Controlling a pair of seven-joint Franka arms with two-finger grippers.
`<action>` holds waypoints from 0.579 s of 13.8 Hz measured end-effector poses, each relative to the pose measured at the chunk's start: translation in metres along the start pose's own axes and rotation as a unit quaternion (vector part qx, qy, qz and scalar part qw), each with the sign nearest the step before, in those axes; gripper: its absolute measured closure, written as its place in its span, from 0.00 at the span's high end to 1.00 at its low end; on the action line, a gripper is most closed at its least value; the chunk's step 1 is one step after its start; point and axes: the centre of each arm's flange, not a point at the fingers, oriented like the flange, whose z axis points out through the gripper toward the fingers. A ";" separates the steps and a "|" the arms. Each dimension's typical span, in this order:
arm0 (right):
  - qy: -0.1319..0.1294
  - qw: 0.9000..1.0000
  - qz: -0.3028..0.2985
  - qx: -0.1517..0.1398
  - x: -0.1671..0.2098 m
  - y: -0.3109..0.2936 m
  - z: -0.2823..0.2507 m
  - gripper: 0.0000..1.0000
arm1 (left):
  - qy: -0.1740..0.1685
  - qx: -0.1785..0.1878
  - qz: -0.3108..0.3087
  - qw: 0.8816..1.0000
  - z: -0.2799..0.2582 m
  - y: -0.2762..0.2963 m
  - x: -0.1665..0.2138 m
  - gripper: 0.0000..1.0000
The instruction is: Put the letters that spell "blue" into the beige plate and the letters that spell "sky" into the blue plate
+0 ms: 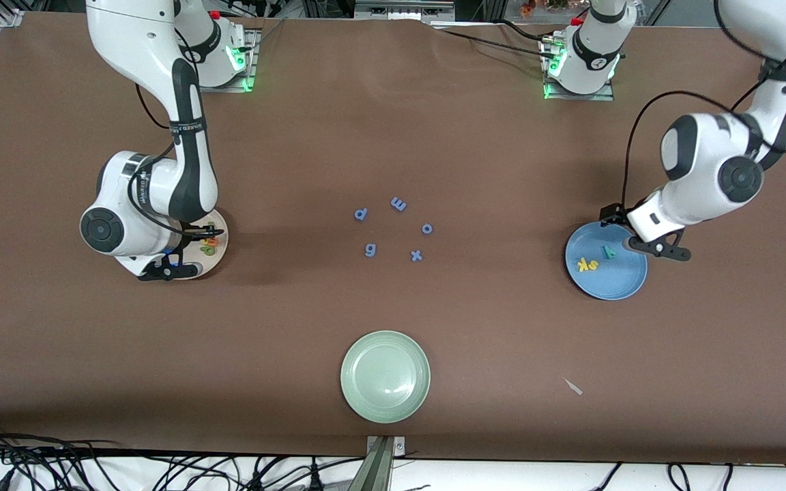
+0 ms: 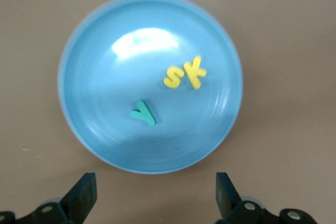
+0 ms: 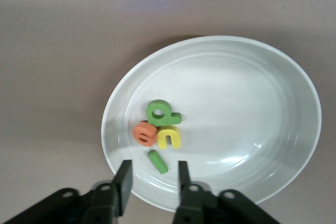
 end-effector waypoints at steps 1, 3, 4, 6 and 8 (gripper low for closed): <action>-0.004 1.000 0.001 0.002 0.001 -0.004 -0.005 0.56 | 0.019 0.007 0.002 1.000 -0.028 0.003 -0.003 1.00; -0.012 1.000 0.013 0.009 0.004 -0.018 -0.023 0.77 | 0.035 0.015 0.006 0.999 -0.084 0.011 -0.017 1.00; -0.017 1.000 0.020 0.012 0.006 -0.026 -0.033 0.86 | 0.035 0.017 0.008 0.999 -0.112 0.017 -0.023 1.00; -0.027 0.999 0.021 0.017 0.006 -0.040 -0.053 1.00 | 0.022 0.017 0.014 1.000 -0.178 0.027 -0.032 1.00; -0.037 0.999 0.016 0.021 0.005 -0.048 -0.068 1.00 | 0.009 0.015 0.021 1.000 -0.245 0.039 -0.039 1.00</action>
